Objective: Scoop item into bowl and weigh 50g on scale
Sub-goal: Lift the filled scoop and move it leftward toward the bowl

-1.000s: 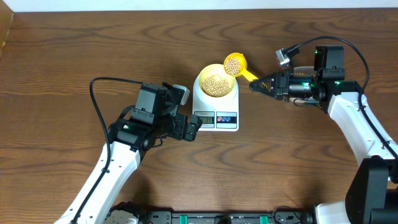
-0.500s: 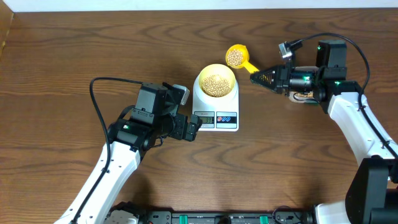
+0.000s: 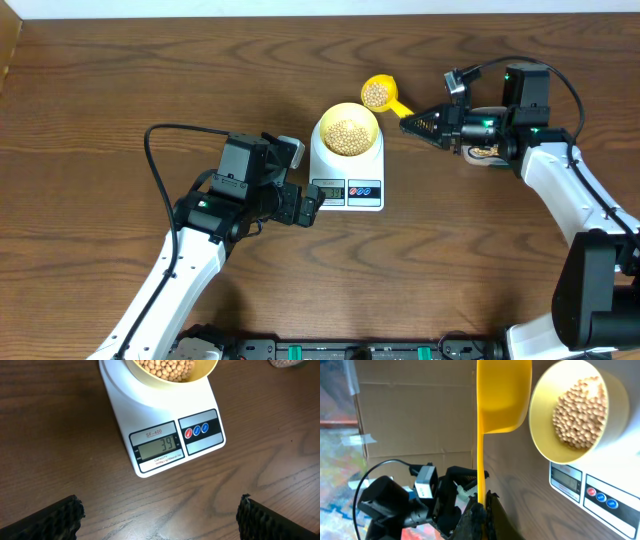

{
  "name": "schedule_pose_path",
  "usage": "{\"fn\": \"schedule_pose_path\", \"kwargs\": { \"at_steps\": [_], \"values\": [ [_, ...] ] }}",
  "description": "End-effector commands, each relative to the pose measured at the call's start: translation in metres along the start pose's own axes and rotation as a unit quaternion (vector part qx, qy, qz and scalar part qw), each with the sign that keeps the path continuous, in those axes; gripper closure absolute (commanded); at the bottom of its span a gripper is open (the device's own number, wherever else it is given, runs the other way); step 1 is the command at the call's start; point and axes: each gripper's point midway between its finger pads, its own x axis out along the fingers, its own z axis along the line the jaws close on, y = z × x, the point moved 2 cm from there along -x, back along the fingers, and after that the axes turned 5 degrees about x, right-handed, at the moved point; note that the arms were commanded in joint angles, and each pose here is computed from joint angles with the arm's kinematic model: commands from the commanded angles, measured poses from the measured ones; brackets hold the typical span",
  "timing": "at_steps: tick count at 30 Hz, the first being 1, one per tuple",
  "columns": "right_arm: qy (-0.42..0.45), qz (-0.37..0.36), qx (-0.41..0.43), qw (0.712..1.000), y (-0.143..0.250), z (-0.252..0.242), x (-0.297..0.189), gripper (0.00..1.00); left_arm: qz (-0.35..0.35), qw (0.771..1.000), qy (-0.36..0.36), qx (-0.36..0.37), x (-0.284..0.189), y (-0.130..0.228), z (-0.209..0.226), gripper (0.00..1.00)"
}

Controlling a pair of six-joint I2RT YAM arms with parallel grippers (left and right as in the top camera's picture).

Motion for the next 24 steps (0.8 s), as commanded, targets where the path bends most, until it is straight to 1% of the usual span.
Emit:
{"fn": "schedule_pose_path", "kwargs": {
  "at_steps": [1,24],
  "values": [
    [-0.017,0.012,-0.005,1.0,0.003,0.0075,-0.0024,0.99,0.001,1.0,-0.005,0.002,0.0007,-0.0003,0.0013,0.0],
    [-0.012,-0.007,-0.015,1.0,-0.0051,0.0062,-0.0078,0.99,0.001,1.0,-0.005,0.002,0.0007,-0.0003,0.0013,0.0]
  ]
}}
